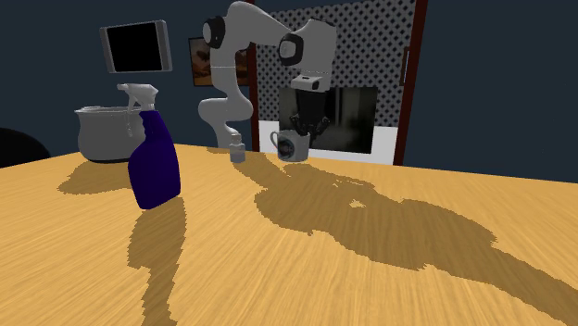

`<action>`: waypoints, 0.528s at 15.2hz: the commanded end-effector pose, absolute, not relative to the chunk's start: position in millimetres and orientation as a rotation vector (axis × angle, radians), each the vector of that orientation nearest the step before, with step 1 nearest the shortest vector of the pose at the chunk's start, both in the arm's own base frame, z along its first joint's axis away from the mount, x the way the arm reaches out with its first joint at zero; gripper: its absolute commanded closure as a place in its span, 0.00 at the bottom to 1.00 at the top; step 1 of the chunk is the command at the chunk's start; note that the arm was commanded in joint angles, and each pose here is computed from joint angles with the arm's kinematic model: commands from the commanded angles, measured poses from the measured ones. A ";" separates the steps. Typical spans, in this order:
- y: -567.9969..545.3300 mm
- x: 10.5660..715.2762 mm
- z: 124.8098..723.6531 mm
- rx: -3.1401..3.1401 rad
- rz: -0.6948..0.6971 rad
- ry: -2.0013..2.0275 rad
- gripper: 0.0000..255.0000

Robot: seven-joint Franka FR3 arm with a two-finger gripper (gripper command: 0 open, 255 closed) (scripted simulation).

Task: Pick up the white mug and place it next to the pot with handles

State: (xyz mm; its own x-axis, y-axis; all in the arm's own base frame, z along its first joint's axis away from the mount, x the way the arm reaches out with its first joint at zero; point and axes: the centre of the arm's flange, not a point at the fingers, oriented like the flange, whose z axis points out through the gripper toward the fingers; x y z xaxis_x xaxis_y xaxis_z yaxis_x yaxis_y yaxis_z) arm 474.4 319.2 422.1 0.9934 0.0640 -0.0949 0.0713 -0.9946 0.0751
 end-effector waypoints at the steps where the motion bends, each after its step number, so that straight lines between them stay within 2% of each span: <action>1: 318.6 475.0 432.6 3.058 -0.142 0.104 1.00; 8: 318.6 475.0 469.5 3.058 -0.142 0.104 1.00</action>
